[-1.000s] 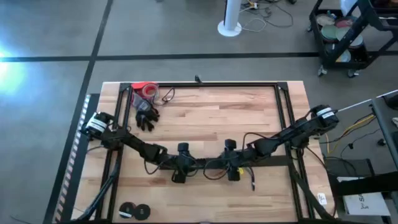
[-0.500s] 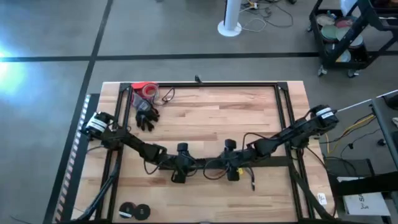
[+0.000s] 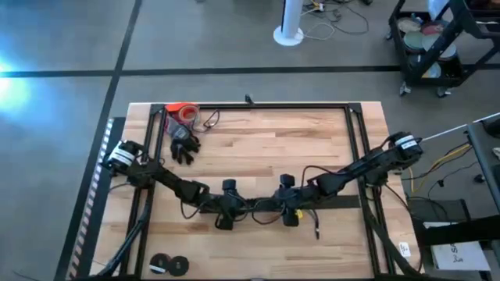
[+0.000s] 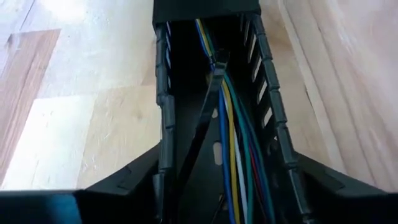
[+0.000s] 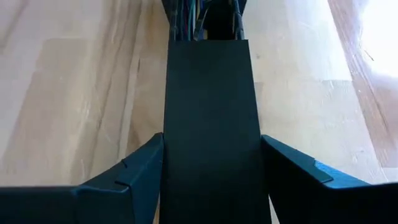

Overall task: Ziptie cables
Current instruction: Close the black cable duct

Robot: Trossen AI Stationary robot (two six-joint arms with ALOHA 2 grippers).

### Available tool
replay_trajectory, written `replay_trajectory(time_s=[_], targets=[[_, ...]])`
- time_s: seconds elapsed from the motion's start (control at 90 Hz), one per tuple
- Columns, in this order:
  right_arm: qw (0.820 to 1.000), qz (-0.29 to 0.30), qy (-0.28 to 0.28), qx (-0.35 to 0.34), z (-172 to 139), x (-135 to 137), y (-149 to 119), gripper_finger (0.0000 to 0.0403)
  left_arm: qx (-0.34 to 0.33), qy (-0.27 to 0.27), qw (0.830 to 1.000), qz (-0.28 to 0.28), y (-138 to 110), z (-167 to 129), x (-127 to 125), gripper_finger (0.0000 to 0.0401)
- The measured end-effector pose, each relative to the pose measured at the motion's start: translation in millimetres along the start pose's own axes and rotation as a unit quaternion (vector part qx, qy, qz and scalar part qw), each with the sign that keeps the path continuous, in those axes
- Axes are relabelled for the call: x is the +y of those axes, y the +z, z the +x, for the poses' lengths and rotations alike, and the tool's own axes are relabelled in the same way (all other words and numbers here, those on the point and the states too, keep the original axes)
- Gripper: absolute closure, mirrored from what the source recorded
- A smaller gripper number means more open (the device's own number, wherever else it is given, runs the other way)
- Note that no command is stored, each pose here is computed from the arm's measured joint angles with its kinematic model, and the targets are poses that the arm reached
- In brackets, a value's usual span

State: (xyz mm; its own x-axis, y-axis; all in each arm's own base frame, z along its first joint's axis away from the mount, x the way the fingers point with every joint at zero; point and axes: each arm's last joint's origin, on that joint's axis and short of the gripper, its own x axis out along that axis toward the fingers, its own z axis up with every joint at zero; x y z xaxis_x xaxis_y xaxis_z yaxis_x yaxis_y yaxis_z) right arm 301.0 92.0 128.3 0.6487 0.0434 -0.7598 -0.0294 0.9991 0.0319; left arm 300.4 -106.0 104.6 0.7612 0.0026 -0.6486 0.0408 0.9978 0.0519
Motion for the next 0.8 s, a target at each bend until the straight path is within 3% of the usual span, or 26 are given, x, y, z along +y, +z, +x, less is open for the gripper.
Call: replay_trajectory(time_s=[0.189, 0.467, 0.8], targets=[[1.0, -0.016, 0.001, -0.007, 4.3, -2.5, 0.9, 0.0188, -0.006, 0.002, 1.0, -0.01, 1.8, 1.4, 4.7, 0.0151], [0.998, -0.06, 0.036, 0.003, 10.9, 0.3, 1.0, 0.0185, -0.007, 0.003, 1.0, 0.004, 2.0, 1.2, 6.8, 0.0178], [0.994, -0.09, 0.045, 0.032, 9.6, 0.5, -2.8, 0.0181, -0.005, 0.0, 1.0, -0.008, 2.0, -0.1, 8.1, 0.0166]])
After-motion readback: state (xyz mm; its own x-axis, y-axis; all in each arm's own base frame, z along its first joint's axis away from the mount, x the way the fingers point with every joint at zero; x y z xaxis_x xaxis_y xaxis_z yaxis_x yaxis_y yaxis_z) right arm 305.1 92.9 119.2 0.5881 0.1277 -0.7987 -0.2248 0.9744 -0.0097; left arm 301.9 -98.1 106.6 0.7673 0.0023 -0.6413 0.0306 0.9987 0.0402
